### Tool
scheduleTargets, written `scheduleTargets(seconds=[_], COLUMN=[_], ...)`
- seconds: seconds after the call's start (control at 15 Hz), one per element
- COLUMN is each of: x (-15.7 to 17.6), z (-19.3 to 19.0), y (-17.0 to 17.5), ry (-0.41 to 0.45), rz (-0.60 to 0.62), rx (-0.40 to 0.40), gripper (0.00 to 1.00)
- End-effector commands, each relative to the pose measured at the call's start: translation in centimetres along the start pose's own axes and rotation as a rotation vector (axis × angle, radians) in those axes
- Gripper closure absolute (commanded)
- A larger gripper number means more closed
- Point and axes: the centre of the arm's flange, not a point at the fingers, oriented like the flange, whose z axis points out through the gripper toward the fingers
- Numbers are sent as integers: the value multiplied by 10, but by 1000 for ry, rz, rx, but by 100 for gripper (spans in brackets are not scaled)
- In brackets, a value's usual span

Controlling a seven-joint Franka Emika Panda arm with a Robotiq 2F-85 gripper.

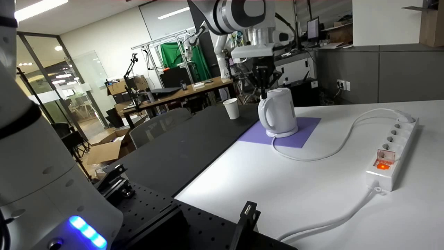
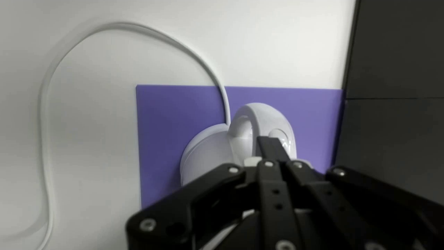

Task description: Turn on the electric kettle

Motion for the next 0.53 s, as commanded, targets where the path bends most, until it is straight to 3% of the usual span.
scheduleTargets(seconds=[0.0,0.47], x=[20,27], z=[-1,7], y=[5,-1], ry=[-51,-96], rz=[29,12], rx=[35,70], gripper=[100,100])
